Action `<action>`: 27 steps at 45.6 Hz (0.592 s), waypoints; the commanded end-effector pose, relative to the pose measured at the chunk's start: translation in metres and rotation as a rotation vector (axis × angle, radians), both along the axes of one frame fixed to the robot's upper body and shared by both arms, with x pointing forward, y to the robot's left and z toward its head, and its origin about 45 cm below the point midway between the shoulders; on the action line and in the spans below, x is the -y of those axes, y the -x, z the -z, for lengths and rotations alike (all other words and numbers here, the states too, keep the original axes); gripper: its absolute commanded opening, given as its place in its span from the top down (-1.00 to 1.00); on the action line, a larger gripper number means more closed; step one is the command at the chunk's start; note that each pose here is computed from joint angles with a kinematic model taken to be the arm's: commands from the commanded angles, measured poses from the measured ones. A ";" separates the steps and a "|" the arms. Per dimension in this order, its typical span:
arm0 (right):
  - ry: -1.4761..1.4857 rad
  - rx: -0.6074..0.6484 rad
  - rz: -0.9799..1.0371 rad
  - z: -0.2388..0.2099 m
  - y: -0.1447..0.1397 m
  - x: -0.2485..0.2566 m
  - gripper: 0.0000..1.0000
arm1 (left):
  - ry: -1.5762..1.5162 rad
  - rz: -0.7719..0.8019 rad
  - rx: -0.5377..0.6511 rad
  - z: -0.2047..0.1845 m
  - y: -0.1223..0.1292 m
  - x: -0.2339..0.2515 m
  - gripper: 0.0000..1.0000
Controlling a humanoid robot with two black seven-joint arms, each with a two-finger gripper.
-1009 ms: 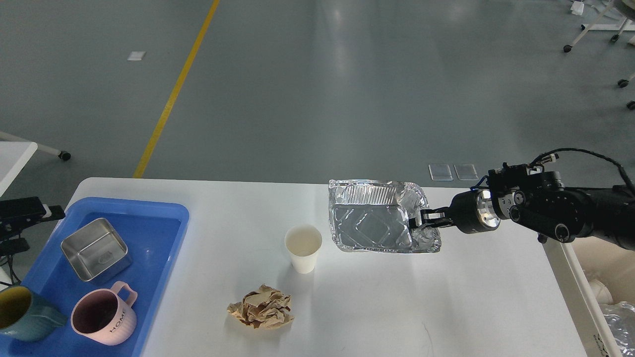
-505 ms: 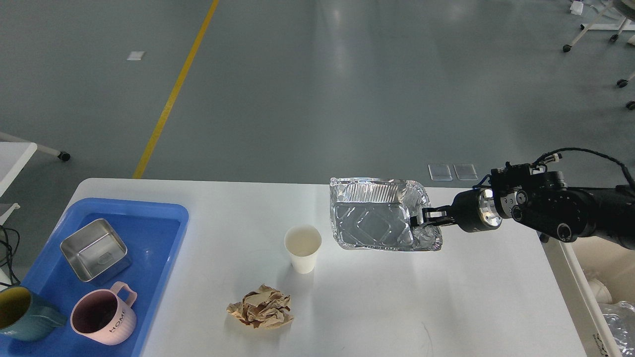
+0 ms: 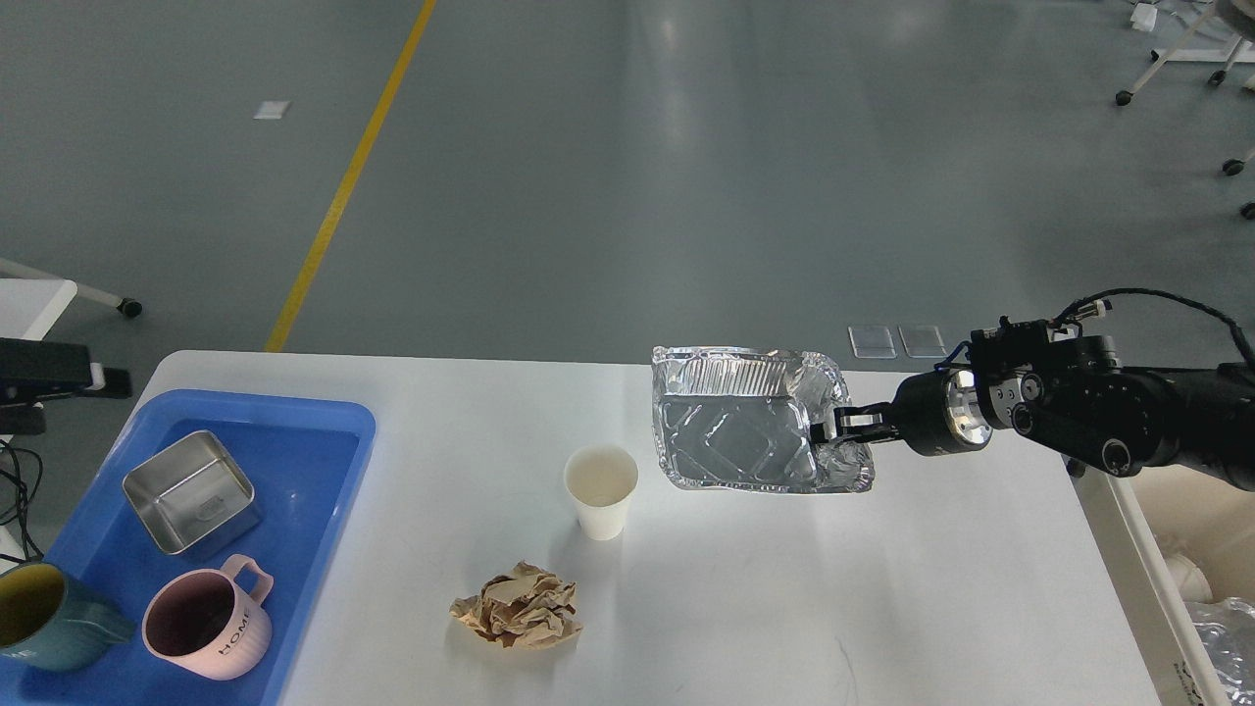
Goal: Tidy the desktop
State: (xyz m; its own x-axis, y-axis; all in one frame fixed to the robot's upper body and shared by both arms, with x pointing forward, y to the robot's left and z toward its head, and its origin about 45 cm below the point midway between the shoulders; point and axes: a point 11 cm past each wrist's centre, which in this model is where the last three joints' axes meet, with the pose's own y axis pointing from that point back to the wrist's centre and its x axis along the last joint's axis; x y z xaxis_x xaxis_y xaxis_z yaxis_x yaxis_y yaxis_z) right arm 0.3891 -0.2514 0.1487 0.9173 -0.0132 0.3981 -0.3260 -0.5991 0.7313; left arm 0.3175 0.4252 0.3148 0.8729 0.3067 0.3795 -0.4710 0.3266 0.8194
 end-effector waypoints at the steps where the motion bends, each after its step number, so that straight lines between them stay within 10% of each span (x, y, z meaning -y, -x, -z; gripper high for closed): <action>1: 0.000 -0.001 -0.001 0.000 0.000 -0.001 1.00 | -0.028 0.011 -0.049 0.047 -0.046 0.035 -0.95; 27: 0.000 -0.005 0.007 0.003 0.002 0.003 1.00 | 0.022 0.280 -0.153 0.150 -0.075 0.233 -0.95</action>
